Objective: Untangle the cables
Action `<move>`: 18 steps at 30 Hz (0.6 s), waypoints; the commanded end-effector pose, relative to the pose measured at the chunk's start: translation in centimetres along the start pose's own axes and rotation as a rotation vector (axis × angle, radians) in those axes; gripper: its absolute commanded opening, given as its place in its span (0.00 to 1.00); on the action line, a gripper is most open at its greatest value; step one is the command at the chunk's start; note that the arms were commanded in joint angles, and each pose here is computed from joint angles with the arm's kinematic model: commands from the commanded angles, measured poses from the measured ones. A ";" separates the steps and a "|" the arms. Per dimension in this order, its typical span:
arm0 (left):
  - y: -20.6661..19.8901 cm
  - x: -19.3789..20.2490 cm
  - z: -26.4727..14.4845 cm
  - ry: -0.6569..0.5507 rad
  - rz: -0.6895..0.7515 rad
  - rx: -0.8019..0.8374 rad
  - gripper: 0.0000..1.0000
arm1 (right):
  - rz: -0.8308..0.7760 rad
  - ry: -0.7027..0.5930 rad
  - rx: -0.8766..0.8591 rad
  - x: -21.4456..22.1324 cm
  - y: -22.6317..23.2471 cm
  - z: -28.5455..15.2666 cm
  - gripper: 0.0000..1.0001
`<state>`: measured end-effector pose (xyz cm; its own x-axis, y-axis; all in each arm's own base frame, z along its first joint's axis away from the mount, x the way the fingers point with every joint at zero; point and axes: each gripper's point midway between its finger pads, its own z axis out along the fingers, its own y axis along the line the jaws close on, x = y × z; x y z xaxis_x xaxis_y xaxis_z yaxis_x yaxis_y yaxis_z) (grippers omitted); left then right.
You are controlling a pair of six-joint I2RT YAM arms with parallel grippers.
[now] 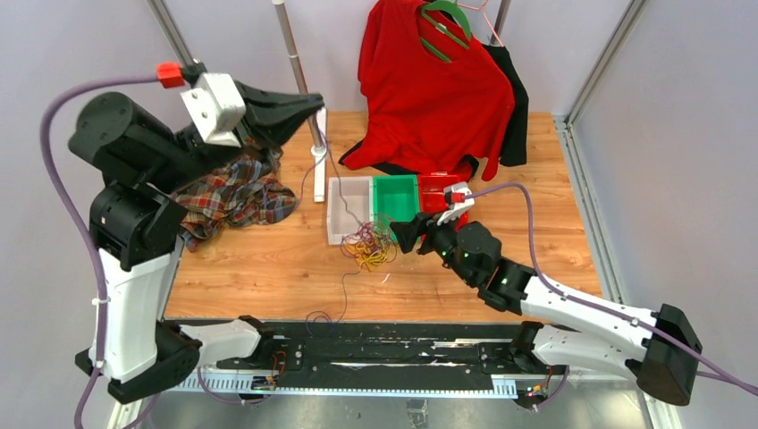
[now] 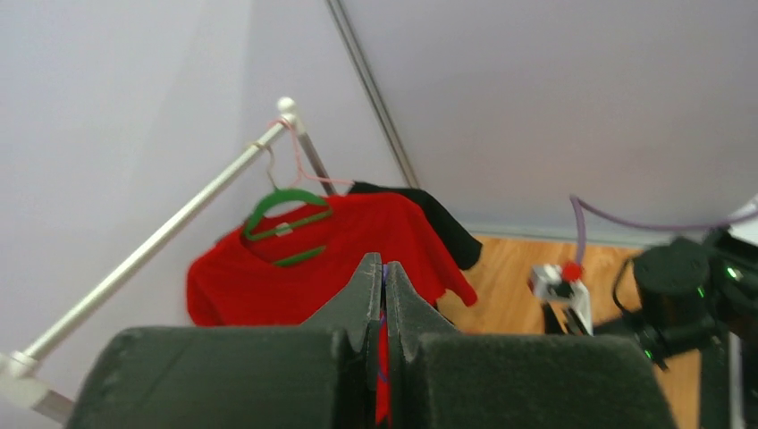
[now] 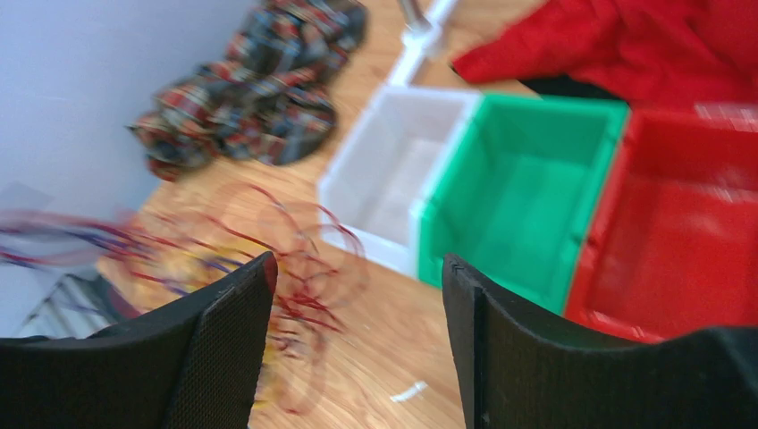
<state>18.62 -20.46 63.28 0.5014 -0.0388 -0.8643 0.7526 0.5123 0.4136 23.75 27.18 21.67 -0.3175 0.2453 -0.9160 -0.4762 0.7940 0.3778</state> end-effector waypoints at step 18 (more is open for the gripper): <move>-5.5 6.4 -3.0 0.138 -0.112 0.145 0.00 | -0.234 -0.068 -0.637 -5.1 18.7 1.8 0.70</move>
<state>17.71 -21.24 53.98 0.3214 0.0537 -0.9454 0.8588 0.4042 0.3149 18.83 39.45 29.51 -0.1795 0.0978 -0.9789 -0.8749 0.4392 0.2043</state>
